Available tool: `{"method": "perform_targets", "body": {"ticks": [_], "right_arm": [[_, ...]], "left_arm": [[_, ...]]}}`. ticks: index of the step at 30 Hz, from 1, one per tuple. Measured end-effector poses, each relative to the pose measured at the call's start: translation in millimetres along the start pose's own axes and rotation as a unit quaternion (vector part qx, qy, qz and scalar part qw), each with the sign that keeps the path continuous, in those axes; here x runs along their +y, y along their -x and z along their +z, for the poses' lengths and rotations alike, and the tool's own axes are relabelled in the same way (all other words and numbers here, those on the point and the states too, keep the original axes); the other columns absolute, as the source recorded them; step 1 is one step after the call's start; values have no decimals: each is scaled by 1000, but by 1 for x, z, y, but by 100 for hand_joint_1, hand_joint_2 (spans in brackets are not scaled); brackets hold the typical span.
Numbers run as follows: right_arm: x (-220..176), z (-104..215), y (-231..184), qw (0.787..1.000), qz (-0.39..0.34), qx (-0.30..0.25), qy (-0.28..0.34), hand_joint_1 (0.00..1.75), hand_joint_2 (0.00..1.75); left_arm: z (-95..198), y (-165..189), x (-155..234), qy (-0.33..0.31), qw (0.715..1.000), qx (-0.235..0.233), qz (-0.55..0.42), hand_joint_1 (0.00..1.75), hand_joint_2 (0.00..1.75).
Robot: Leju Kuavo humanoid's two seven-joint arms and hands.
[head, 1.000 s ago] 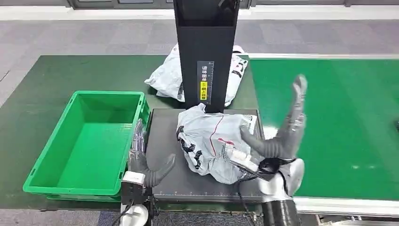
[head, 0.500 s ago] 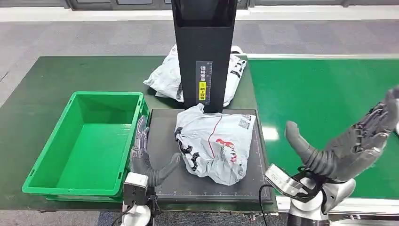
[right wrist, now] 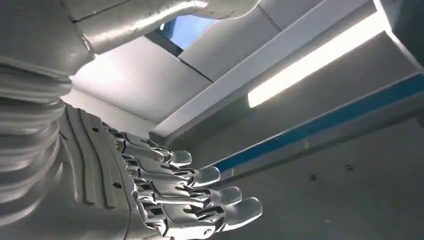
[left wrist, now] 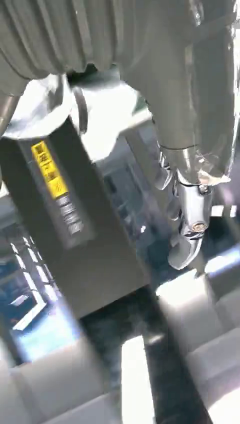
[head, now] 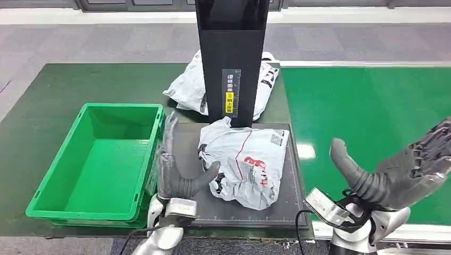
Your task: Moved the parcel from conveyor to table for the left to box.
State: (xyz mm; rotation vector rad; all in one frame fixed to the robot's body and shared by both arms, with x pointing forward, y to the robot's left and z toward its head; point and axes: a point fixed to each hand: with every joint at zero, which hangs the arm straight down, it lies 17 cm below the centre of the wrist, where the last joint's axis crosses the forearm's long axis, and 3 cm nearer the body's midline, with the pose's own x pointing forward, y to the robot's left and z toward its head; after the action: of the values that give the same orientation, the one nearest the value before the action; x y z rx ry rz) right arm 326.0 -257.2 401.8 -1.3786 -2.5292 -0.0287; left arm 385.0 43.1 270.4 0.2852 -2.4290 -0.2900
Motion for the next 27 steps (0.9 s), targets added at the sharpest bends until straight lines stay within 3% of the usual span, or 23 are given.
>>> {"method": "perform_targets", "body": {"ticks": [6, 8, 15, 22, 27], "right_arm": [[8, 4, -1, 1000, 2, -3, -13, 0, 175], [13, 7, 0, 1000, 1, -1, -19, 0, 175], [21, 13, 3, 999, -1, 4, -31, 0, 175], [26, 19, 6, 999, -3, 10, -40, 0, 175], [30, 21, 6, 999, -5, 13, -45, 0, 175]], "left_arm": [[-26, 33, -71, 123, 987, 12, -101, 0, 175], [-19, 57, -91, 163, 978, 34, -126, 0, 175], [7, 97, -115, 217, 959, 91, -161, 0, 175], [23, 108, -124, 248, 947, 100, -178, 0, 175], [41, 129, -135, 305, 916, 122, -231, 0, 175]]}}
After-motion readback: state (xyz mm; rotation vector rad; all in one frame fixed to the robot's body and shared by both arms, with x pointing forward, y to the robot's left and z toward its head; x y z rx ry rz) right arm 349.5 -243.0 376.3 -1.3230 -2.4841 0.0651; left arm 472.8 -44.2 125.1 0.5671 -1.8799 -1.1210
